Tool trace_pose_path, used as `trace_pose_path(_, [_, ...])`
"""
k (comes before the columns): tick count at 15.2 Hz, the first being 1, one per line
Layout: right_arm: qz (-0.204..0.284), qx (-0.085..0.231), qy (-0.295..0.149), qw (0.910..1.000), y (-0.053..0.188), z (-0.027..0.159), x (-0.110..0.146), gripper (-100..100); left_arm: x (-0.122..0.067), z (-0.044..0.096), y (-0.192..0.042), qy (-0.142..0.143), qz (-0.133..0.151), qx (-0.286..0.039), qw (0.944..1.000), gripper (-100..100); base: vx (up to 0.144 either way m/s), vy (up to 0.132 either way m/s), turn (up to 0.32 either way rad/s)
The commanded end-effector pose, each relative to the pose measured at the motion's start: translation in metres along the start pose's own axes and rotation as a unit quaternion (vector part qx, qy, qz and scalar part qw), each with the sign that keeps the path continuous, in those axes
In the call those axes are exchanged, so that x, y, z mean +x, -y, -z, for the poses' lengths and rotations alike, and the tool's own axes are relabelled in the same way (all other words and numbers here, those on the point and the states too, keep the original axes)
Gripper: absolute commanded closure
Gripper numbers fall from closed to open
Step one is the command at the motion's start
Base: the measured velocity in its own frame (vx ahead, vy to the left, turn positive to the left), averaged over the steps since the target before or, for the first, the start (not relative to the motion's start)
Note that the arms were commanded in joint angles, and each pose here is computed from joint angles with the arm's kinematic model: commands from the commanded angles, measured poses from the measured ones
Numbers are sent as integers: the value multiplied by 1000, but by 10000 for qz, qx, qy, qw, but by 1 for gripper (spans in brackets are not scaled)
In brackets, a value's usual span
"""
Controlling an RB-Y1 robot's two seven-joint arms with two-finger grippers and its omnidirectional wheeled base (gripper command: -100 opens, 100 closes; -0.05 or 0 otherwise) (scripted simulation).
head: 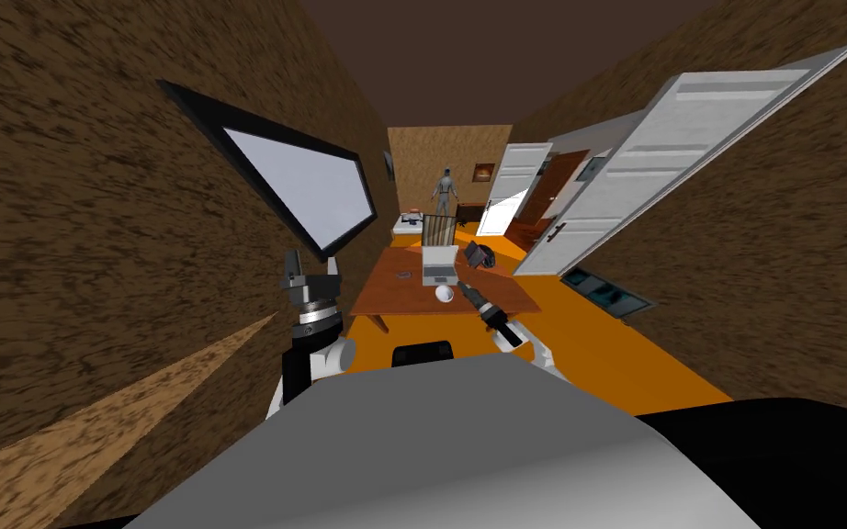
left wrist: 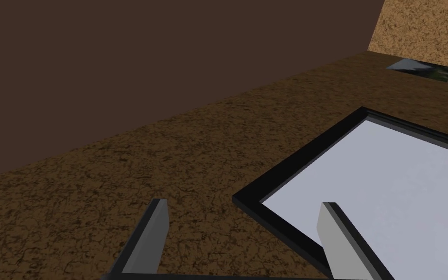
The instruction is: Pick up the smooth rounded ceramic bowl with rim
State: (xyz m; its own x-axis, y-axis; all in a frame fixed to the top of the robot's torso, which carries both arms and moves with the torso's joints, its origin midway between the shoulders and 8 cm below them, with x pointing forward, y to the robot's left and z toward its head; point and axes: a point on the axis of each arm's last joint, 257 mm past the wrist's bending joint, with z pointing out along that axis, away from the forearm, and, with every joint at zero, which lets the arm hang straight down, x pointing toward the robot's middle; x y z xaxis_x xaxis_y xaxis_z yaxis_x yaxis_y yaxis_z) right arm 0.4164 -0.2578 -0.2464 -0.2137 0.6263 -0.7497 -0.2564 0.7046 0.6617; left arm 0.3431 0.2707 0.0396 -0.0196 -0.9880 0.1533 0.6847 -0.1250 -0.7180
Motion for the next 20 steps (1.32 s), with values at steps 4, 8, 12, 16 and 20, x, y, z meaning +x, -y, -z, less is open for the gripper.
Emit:
trace_pose_path(4, [570,293,-522,9966,40,9,24,-100,0,0,0,0,0,0,10000,0,18,94,98])
trace_pose_path(8, [1214,471,-1041,9860,74,20,42,-100,0,0,0,0,-1,0,10000,0,16,81,121])
trace_pose_path(12, [1529,668,-1353,9767,103,33,53,-100,0,0,0,0,0,0,10000,0,28,97,115])
trace_pose_path(16, [2166,859,-1884,9541,142,54,64,-100,0,0,0,0,0,0,10000,0,23,92,131])
trace_pose_path(20, [2771,1067,-2420,9237,185,81,69,-100,0,0,0,0,0,0,10000,0,42,126,154])
